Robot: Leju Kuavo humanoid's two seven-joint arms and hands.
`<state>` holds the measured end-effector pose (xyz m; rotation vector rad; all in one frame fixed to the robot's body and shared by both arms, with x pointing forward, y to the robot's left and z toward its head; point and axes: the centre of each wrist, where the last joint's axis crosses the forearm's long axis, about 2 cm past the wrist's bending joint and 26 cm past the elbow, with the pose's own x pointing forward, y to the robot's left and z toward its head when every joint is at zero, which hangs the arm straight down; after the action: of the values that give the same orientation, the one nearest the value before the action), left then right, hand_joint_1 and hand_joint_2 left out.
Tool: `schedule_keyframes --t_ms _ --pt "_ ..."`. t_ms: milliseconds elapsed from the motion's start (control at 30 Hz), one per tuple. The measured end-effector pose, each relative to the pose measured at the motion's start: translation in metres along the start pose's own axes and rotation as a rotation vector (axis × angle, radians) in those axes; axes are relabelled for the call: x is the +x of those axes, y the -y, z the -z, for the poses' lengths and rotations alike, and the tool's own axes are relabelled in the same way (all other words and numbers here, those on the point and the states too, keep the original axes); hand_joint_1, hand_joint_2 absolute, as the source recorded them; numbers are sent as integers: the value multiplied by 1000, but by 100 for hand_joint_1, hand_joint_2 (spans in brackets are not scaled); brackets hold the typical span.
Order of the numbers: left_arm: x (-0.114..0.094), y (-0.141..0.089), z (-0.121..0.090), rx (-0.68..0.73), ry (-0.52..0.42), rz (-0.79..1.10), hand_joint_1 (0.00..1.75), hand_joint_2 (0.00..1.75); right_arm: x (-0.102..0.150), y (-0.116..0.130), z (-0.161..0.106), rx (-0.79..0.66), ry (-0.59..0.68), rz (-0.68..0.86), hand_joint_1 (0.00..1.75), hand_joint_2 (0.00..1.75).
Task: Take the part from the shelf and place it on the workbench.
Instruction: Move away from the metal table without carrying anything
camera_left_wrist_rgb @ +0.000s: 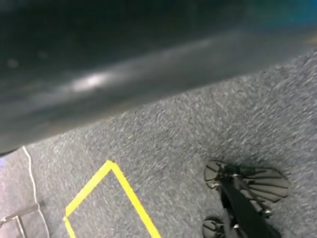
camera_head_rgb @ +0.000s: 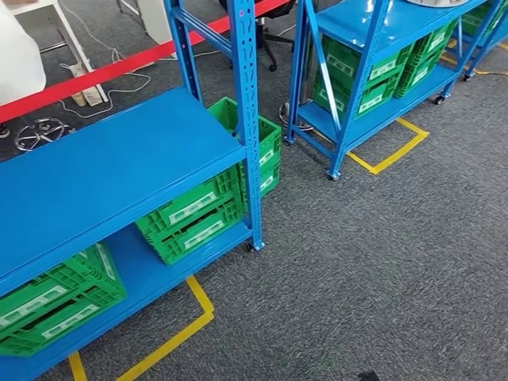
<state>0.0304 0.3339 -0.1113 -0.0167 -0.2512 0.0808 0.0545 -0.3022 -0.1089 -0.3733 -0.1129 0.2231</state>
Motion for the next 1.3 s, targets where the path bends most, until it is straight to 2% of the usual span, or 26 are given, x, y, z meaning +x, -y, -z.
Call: schedule_keyframes --t_ms 600,1300 --pt "0 -1 0 7 -4 3 0 0 5 -1 -1 -3 10 -29 0 0" --pt "1 -1 0 34 12 -18 0 0 -2 -2 0 -7 11 -44 0 0"
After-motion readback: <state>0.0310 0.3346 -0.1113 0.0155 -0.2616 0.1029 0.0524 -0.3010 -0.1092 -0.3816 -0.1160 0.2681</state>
